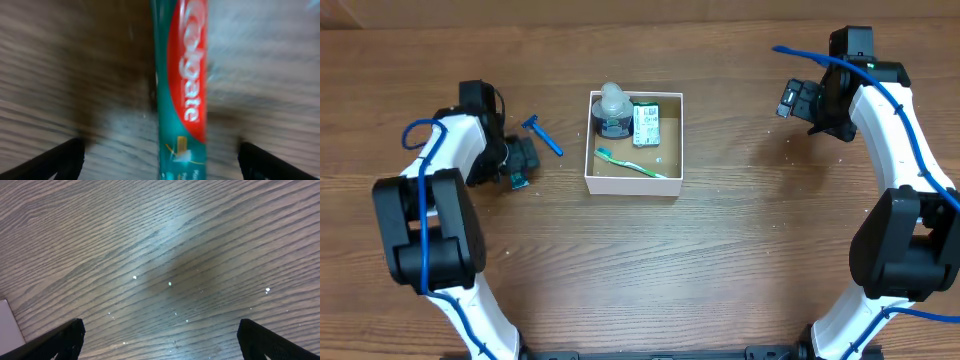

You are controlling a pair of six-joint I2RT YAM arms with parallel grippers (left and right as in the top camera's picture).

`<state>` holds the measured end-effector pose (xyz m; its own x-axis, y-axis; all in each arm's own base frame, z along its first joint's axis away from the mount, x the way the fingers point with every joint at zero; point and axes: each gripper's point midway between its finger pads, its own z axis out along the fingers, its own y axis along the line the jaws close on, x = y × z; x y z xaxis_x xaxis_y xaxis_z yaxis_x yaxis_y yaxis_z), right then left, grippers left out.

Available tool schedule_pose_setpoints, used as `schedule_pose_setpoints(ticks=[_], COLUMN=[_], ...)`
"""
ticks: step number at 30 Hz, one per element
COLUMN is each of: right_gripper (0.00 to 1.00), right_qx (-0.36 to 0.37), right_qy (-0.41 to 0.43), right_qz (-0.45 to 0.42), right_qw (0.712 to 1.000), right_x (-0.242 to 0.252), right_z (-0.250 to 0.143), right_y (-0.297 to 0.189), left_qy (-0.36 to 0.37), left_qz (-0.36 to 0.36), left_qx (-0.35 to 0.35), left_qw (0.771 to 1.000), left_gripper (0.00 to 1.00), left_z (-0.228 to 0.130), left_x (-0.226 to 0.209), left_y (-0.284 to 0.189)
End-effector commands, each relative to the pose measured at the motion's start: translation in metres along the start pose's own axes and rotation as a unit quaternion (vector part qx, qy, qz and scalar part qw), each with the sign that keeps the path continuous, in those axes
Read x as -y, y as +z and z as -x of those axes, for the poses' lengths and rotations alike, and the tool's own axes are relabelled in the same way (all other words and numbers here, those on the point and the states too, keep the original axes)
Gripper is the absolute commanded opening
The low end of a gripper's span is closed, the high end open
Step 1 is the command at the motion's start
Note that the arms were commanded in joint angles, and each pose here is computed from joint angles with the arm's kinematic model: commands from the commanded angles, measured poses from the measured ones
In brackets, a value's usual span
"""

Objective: Pack container
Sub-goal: 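Release the toothbrush and move the left gripper to the toothpaste tube, then lower the left gripper and grasp the red-green toothpaste tube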

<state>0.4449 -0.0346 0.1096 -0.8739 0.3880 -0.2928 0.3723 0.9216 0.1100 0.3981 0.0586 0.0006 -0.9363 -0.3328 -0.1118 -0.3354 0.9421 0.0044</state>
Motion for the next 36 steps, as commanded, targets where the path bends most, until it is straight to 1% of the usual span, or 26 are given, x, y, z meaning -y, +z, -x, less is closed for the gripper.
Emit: schedule_pose_setpoints(ticks=[1,5,8,10,12,13,15,16,19,21,24,26,29,36], right_gripper=[1.0,1.0,1.0,1.0,1.0,1.0,1.0,1.0,1.0,1.0,1.0,1.0,1.0,1.0], right_qx=[0.025,0.025,0.025,0.025,0.025,0.025,0.025,0.025,0.025,0.025,0.025,0.025,0.025,0.025], right_qy=[-0.004,-0.004,-0.004,-0.004,-0.004,-0.004,-0.004,-0.004,-0.004,-0.004,-0.004,-0.004,-0.004,-0.004], right_qz=[0.006,0.006,0.006,0.006,0.006,0.006,0.006,0.006,0.006,0.006,0.006,0.006,0.006,0.006], right_qw=[1.0,1.0,1.0,1.0,1.0,1.0,1.0,1.0,1.0,1.0,1.0,1.0,1.0,1.0], right_x=[-0.004,-0.004,-0.004,-0.004,-0.004,-0.004,-0.004,-0.004,-0.004,-0.004,-0.004,-0.004,-0.004,-0.004], right_z=[0.01,0.01,0.01,0.01,0.01,0.01,0.01,0.01,0.01,0.01,0.01,0.01,0.01,0.01], right_y=[-0.016,-0.016,-0.016,-0.016,-0.016,-0.016,-0.016,-0.016,-0.016,-0.016,-0.016,-0.016,-0.016,-0.016], left_qy=[0.006,0.006,0.007,0.006,0.006,0.006,0.006,0.006,0.006,0.006,0.006,0.006,0.006,0.007], left_qz=[-0.011,-0.006,-0.007,-0.009,-0.01,-0.01,-0.011,-0.011,-0.011,-0.011,-0.01,-0.009,-0.008,-0.013], left_qx=[-0.021,-0.041,-0.037,-0.028,-0.022,-0.019,-0.016,-0.016,-0.016,-0.017,-0.021,-0.027,-0.029,-0.009], left_qw=[1.0,0.999,0.999,1.0,1.0,1.0,1.0,1.0,1.0,1.0,1.0,1.0,1.0,1.0], left_gripper=[1.0,0.99,0.98,0.95,0.9,0.83,0.63,0.56,0.42,0.32,0.22,0.19,0.18,0.15], left_z=[0.008,0.012,0.016,0.02,0.023,0.025,0.026,0.026,0.026,0.025,0.024,0.023,0.029,0.055], left_x=[0.009,0.009,0.01,0.011,0.012,0.012,0.012,0.012,0.012,0.012,0.012,0.012,0.012,0.017], left_y=[0.007,0.01,0.013,0.013,0.013,0.013,0.013,0.013,0.013,0.013,0.013,0.008,-0.008,-0.069])
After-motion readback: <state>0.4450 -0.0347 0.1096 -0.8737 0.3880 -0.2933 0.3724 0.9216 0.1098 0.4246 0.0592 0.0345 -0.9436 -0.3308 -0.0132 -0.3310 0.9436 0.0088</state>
